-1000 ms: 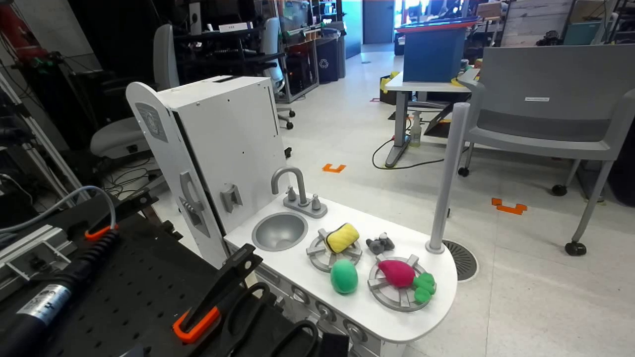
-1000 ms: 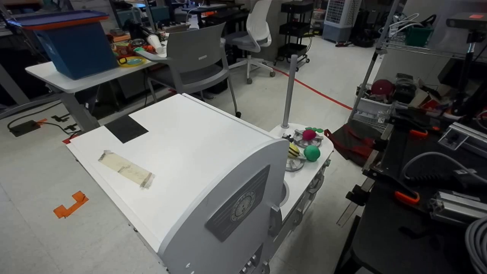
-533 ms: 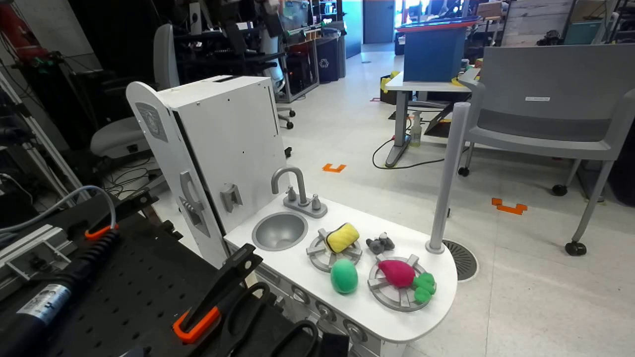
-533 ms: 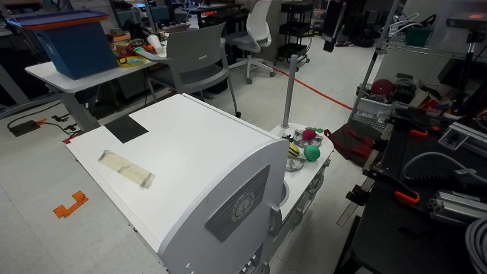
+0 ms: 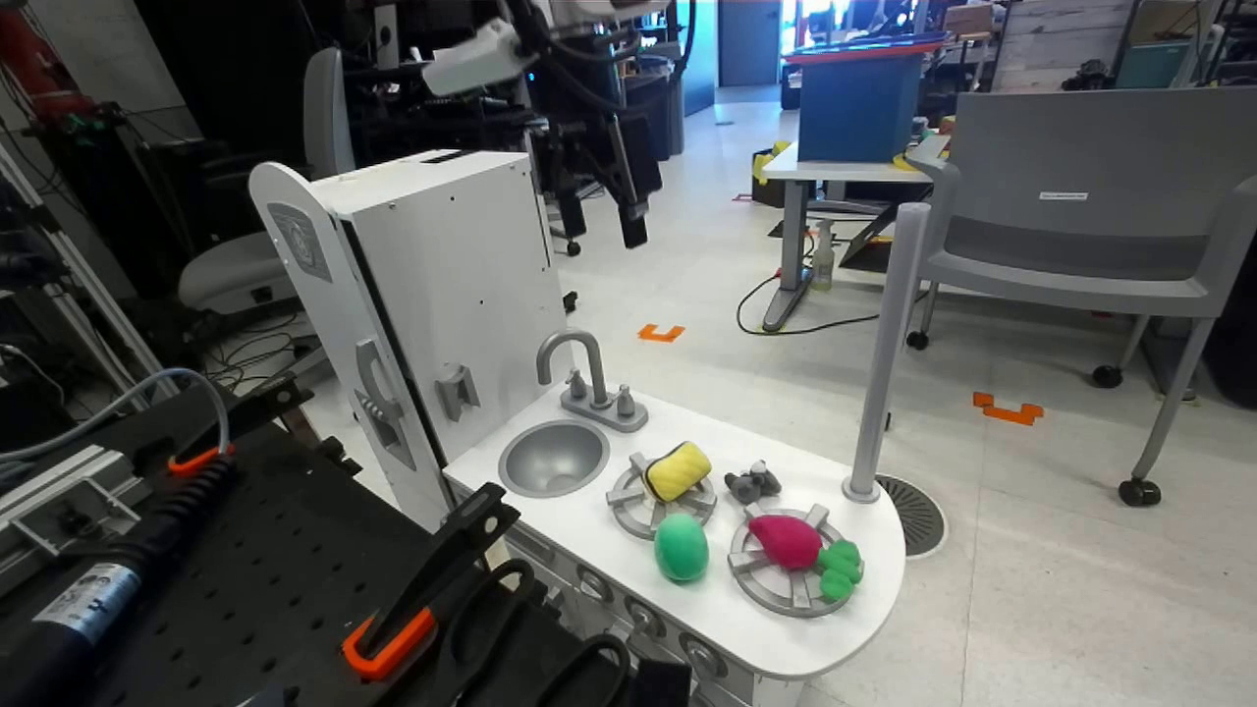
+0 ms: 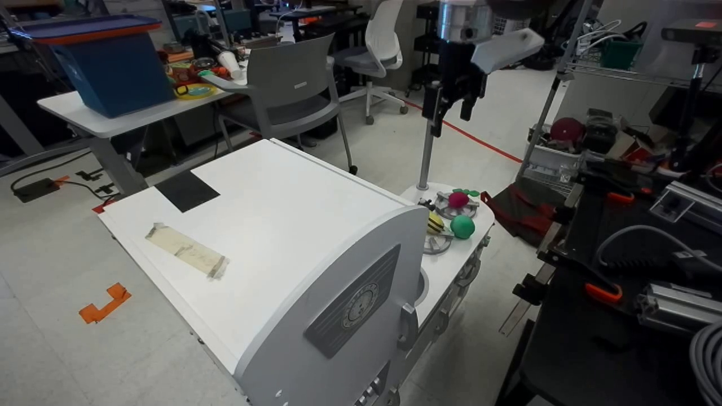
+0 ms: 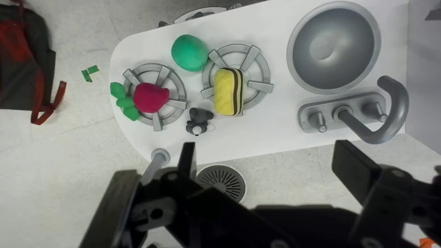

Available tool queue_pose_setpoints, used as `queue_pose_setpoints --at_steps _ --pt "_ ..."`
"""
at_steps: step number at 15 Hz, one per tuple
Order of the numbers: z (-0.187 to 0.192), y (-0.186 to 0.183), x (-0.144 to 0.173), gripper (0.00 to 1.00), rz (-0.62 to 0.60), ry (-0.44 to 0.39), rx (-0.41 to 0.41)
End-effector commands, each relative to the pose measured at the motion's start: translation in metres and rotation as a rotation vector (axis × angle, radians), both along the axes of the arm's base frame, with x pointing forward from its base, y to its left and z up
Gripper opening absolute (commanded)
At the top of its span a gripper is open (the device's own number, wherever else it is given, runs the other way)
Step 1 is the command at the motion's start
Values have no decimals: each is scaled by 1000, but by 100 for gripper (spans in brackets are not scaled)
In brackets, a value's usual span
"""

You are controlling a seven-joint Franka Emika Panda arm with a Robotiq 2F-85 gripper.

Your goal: Put the yellow object inside the sink

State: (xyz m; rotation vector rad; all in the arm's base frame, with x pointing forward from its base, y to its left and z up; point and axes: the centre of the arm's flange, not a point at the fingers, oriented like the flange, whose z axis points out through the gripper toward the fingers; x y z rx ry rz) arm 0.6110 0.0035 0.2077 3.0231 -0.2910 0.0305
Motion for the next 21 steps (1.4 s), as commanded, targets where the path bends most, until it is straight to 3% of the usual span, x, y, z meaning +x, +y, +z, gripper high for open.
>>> queue_pose_setpoints --at_steps 1,8,15,21 --pt "-60 -1 38 100 -33 7 55" --pt "-169 0 65 100 -97 6 110" --pt "-241 -32 86 100 -166 41 -2" --pt "-293 -39 75 100 -195 138 -77"
